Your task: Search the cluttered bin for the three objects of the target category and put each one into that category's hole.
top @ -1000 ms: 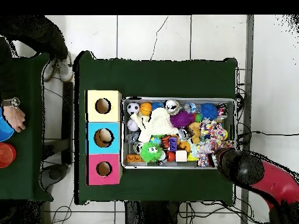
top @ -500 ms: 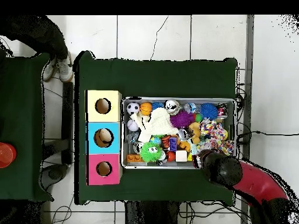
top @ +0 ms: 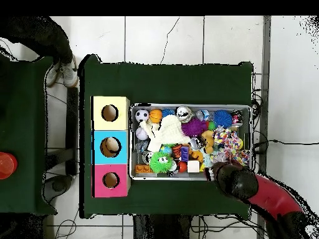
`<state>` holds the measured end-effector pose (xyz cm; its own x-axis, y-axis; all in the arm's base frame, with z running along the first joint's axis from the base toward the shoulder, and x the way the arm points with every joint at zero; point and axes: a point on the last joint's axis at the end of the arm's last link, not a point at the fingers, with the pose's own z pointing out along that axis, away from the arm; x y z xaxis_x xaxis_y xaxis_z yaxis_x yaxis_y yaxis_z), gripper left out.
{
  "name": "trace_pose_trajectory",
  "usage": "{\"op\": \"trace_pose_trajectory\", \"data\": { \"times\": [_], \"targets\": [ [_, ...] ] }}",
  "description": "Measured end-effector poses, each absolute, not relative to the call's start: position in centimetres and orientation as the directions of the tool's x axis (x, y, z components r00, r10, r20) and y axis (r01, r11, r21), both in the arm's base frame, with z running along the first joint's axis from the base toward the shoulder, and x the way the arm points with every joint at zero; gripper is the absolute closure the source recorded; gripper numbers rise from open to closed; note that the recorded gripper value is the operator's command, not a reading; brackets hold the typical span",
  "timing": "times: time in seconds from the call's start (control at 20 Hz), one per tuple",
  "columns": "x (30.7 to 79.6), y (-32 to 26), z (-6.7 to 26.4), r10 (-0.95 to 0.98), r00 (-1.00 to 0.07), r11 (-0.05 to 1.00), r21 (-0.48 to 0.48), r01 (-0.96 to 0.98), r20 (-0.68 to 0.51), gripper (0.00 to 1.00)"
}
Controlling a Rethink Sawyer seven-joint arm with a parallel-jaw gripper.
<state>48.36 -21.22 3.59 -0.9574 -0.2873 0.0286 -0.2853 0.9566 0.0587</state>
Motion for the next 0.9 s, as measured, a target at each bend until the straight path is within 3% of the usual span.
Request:
{"op": "trace_pose_trajectory", "data": {
  "times": [0.65,0.9],
  "targets": [
    [43.7,-31.3,5.1,-0.09,-0.996,0.996,0.024,-0.089,0.013,0.0],
    [43.1,-32.2,5.1,-0.071,-0.997,0.997,0.024,-0.071,0.012,0.0]
  ]
}}
